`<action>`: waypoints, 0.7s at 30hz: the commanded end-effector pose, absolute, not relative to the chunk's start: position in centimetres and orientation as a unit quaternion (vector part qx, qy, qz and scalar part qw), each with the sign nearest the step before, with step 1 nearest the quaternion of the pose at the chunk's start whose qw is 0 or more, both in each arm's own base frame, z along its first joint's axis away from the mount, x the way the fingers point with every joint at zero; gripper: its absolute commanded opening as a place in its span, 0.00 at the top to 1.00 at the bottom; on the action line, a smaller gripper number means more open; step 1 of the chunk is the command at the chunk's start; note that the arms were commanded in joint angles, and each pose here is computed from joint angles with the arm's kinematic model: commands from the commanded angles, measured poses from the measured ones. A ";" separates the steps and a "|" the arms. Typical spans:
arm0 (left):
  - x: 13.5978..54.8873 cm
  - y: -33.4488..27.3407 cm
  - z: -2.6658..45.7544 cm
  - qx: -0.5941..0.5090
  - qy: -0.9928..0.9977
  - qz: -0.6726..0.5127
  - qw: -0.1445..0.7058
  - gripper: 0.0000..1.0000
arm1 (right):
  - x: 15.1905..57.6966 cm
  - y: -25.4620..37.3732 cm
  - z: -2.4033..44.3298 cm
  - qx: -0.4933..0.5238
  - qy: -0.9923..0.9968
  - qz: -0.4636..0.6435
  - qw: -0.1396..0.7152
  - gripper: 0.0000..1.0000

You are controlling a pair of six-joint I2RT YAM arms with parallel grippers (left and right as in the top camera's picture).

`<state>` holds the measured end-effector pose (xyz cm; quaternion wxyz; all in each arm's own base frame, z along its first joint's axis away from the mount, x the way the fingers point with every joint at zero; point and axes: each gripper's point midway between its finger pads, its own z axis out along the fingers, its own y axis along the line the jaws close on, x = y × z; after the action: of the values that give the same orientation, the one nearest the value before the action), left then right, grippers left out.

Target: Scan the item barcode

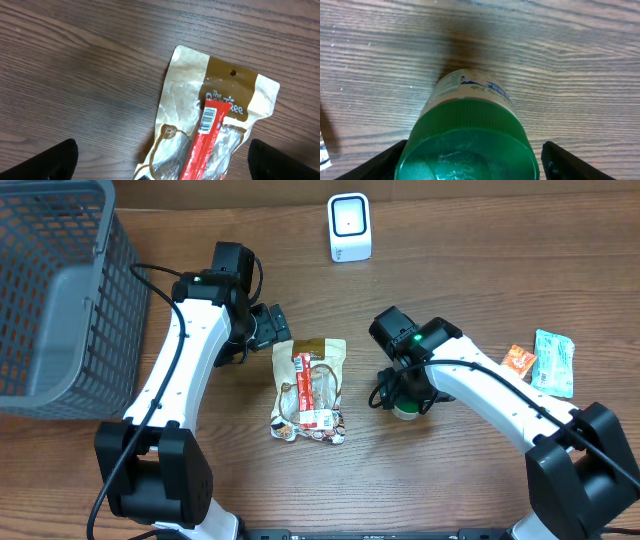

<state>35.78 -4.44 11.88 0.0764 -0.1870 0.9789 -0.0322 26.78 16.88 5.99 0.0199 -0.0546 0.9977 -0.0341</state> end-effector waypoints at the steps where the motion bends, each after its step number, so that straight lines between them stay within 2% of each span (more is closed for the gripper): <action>1: 36.3 -4.6 13.3 -0.188 0.976 -0.041 0.097 0.00 | 27.2 15.8 5.8 -0.033 0.998 -0.051 0.025 0.17; 21: 36.3 -4.6 13.3 -0.188 0.976 -0.041 0.097 0.00 | 26.6 15.9 4.2 -0.038 0.998 -0.042 0.018 0.17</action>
<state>35.78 -4.45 11.88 0.0763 -0.1872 0.9788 -0.0324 26.84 16.35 5.05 0.0232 -0.0418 0.9982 -0.0374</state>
